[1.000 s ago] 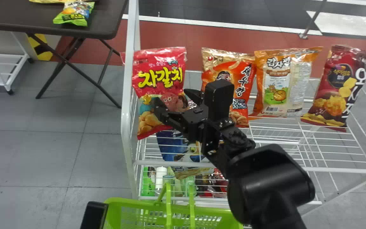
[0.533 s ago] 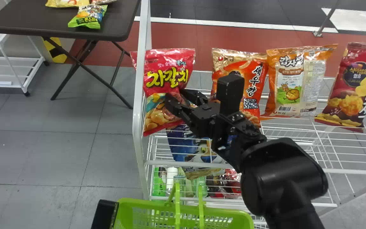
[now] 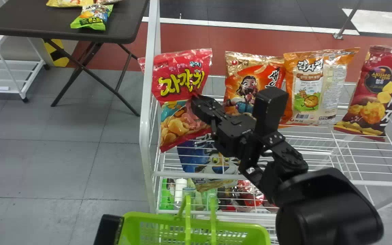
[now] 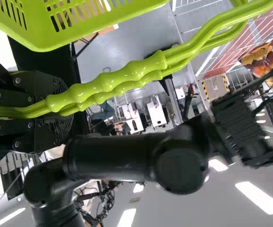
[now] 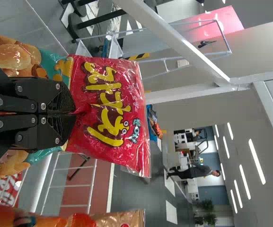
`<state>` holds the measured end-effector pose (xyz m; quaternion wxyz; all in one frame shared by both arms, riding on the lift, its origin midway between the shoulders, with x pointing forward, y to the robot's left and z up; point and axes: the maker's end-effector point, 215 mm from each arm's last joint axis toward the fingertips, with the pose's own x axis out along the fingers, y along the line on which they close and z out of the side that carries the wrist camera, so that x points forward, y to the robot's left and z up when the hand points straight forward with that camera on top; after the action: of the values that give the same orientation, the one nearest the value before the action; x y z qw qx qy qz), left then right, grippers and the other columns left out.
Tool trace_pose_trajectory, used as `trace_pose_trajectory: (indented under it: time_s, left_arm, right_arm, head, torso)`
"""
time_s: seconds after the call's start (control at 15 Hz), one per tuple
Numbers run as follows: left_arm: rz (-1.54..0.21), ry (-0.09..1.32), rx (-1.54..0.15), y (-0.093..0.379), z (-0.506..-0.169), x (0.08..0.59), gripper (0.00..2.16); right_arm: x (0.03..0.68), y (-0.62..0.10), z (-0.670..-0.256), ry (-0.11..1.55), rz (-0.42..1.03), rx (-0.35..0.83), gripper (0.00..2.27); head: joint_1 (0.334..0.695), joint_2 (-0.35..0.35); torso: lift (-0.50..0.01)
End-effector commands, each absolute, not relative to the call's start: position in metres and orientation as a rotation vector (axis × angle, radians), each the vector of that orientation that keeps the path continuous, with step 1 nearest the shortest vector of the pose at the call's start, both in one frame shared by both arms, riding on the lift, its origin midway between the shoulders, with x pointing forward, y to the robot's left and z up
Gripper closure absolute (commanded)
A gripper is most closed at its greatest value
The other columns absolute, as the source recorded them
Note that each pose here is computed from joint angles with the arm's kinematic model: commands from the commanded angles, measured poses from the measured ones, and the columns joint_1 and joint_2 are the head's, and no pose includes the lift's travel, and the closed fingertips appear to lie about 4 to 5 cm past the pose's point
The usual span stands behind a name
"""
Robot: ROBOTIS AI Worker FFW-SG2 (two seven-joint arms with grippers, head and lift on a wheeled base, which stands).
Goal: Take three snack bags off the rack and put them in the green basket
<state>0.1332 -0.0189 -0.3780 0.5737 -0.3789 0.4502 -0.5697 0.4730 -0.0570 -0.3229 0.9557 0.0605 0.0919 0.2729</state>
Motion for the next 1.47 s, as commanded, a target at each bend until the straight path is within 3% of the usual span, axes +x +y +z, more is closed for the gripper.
trace_pose_trajectory:
  time_s: [0.0,0.2,0.47,0.67,0.93,1.13,1.4]
  left_arm:
    - [-1.334,1.051,-0.885,-0.02,-0.378,0.135,1.75]
    - [-1.329,1.042,-0.872,-0.022,-0.378,0.141,1.75]
    - [-1.316,1.038,-0.86,-0.022,-0.38,0.144,1.75]
    - [-1.302,1.007,-0.857,-0.02,-0.379,0.154,1.75]
    - [-1.3,0.985,-0.856,-0.017,-0.374,0.161,1.75]
    - [-1.312,0.974,-0.856,-0.018,-0.369,0.162,1.75]
    - [-1.316,0.968,-0.863,-0.015,-0.365,0.162,1.75]
  right_arm:
    - [0.441,-0.08,-0.299,0.173,0.532,0.121,2.24]
    - [0.404,-0.12,-0.267,0.139,0.484,0.093,2.24]
    - [0.358,-0.177,-0.295,0.338,0.44,0.086,2.24]
    - [0.324,-0.213,-0.324,0.518,0.392,0.107,2.24]
    - [0.253,-0.233,-0.374,0.85,0.351,0.218,2.25]
    - [0.21,-0.205,-0.394,1.008,0.419,0.332,2.25]
    - [0.192,-0.155,-0.397,1.051,0.571,0.4,2.24]
  head:
    - [0.695,-0.133]
    - [0.695,-0.208]
    - [0.695,-0.346]
    - [0.695,-0.35]
    - [0.695,-0.35]
    - [0.695,-0.35]
    - [0.695,-0.35]
  torso:
    - [-0.023]
    - [-0.023]
    - [-0.023]
    - [-0.023]
    - [-0.023]
    - [-0.023]
    - [-0.023]
